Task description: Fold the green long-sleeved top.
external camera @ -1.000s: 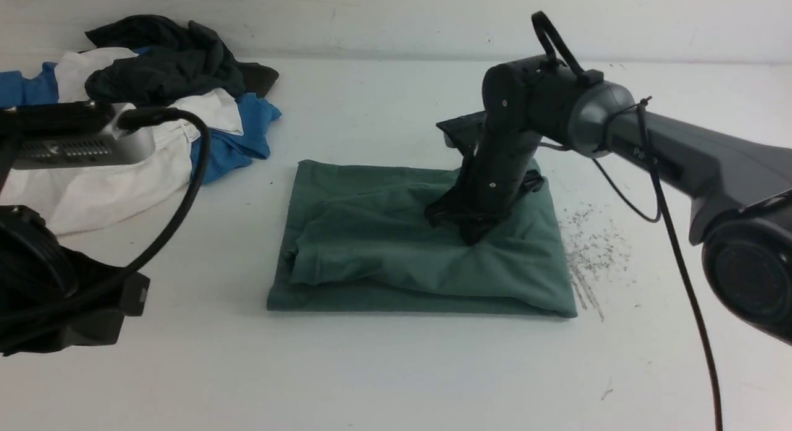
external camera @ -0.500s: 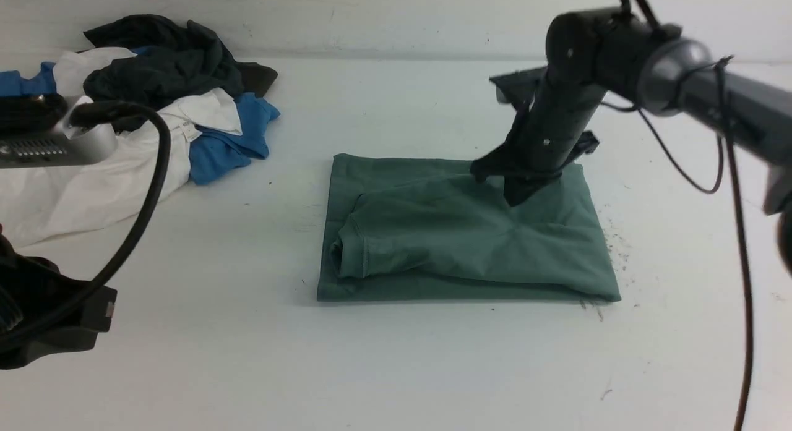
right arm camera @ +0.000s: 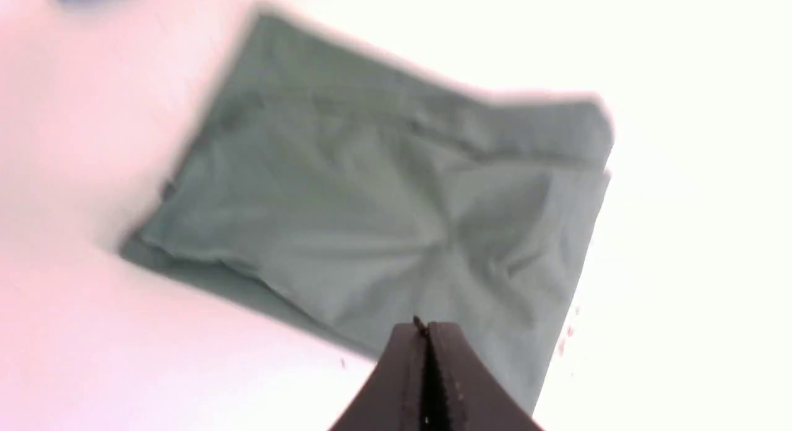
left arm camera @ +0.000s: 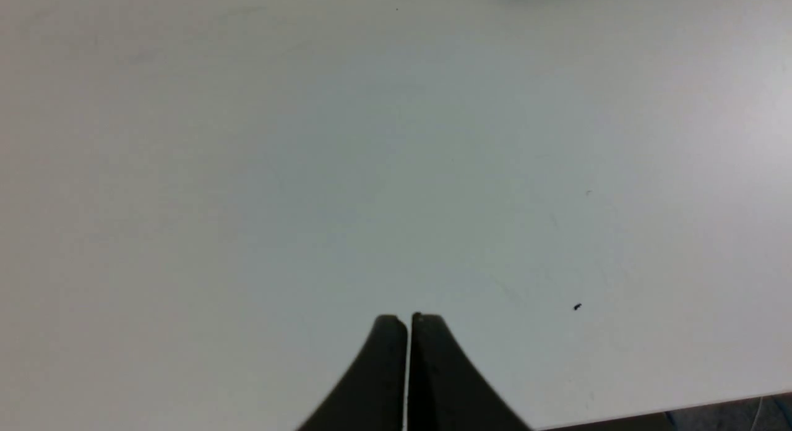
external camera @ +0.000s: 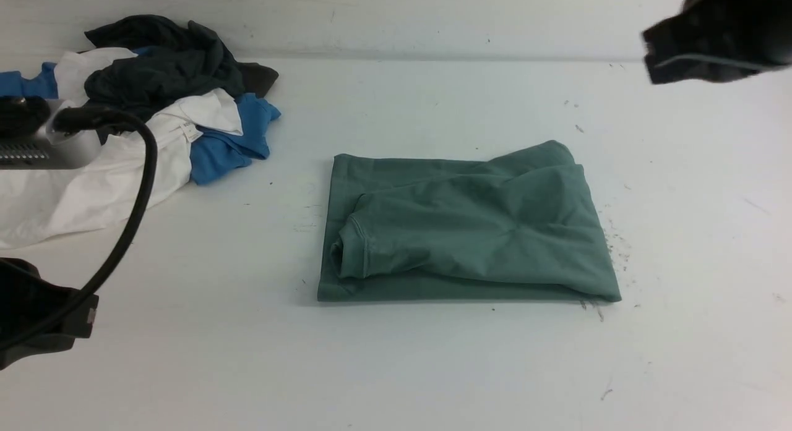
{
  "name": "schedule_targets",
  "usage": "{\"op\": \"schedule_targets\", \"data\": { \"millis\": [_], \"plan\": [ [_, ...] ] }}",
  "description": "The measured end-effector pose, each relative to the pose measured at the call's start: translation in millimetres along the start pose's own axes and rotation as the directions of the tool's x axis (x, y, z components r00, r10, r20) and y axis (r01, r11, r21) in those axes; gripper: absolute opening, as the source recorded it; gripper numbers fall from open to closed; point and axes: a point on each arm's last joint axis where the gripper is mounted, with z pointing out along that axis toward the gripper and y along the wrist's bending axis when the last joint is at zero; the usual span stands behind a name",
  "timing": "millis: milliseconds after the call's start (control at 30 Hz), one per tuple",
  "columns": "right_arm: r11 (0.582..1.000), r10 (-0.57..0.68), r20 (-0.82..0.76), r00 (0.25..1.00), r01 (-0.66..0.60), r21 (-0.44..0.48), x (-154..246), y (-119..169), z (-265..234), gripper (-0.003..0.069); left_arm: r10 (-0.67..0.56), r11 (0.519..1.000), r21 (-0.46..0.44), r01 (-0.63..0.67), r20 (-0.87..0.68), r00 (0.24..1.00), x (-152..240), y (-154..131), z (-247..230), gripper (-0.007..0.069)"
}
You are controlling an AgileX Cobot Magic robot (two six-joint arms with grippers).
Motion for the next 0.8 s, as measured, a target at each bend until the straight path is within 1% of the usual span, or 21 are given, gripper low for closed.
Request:
{"op": "schedule_targets", "data": {
  "millis": [100, 133, 200, 233, 267, 300, 367, 400, 433, 467, 533, 600, 700, 800],
  "plan": [
    [1.000, 0.006, 0.205, 0.979, -0.009, 0.015, 32, 2, -47, -0.0014, 0.003, 1.000, 0.000, -0.003, 0.000, 1.000, 0, 0, 0, -0.0004],
    [1.000, 0.016, 0.281, 0.959, -0.022, 0.019, 53, 3, -60, -0.0014, 0.003, 1.000, 0.000, -0.003, 0.000, 1.000, 0, 0, 0, -0.0004],
    [0.999, 0.032, 0.437, 0.899, -0.044, 0.017, 81, 5, -86, -0.0014, 0.003, 1.000, 0.000, -0.003, 0.000, 1.000, 0, 0, 0, -0.0004],
    [0.999, 0.036, 0.423, 0.905, -0.048, 0.016, 84, 5, -82, -0.0014, 0.003, 1.000, 0.000, -0.003, 0.001, 1.000, 0, 0, 0, -0.0004],
    [0.998, 0.056, 0.540, 0.840, -0.070, 0.005, 112, 7, -101, -0.0014, 0.004, 1.000, 0.002, -0.004, 0.016, 1.000, -1, 0, 0, -0.0004],
    [0.997, 0.063, 0.537, 0.841, -0.076, 0.001, 119, 7, -98, -0.0014, 0.004, 1.000, 0.002, -0.004, 0.016, 1.000, -1, 0, 0, -0.0004],
    [0.996, 0.073, 0.656, 0.751, -0.087, -0.012, 168, 9, -113, -0.0014, 0.004, 1.000, 0.009, -0.004, 0.062, 0.998, -6, -1, 0, -0.0004],
    [0.996, 0.075, 0.661, 0.747, -0.088, -0.013, 171, 9, -113, -0.0014, 0.004, 1.000, 0.009, -0.005, 0.065, 0.998, -6, -1, 0, -0.0004],
    [0.996, 0.078, 0.686, 0.723, -0.091, -0.018, 192, 10, -112, -0.0014, 0.007, 1.000, 0.011, -0.008, 0.082, 0.997, -7, -1, 0, -0.0004],
    [0.995, 0.085, 0.709, 0.700, -0.095, -0.025, 205, 10, -113, -0.0014, 0.010, 1.000, 0.012, -0.011, 0.092, 0.996, -8, -1, 0, -0.0004],
    [0.994, 0.094, 0.728, 0.679, -0.101, -0.034, 215, 11, -115, -0.0014, 0.021, 1.000, 0.013, -0.023, 0.103, 0.994, -9, -1, 0, -0.0004],
    [0.993, 0.110, 0.772, 0.626, -0.109, -0.054, 236, 12, -116, -0.0014, 0.037, 0.999, 0.012, -0.039, 0.115, 0.993, -10, -1, -1, -0.0004],
    [0.992, 0.118, 0.762, 0.637, -0.115, -0.057, 243, 11, -109, -0.0014, 0.050, 0.998, 0.015, -0.053, 0.140, 0.989, -11, -2, -1, -0.0004],
    [0.991, 0.124, 0.743, 0.658, -0.121, -0.058, 246, 11, -104, -0.0014, 0.084, 0.996, 0.014, -0.088, 0.193, 0.978, -2, 0, -4, -0.0004]
  ]
}}
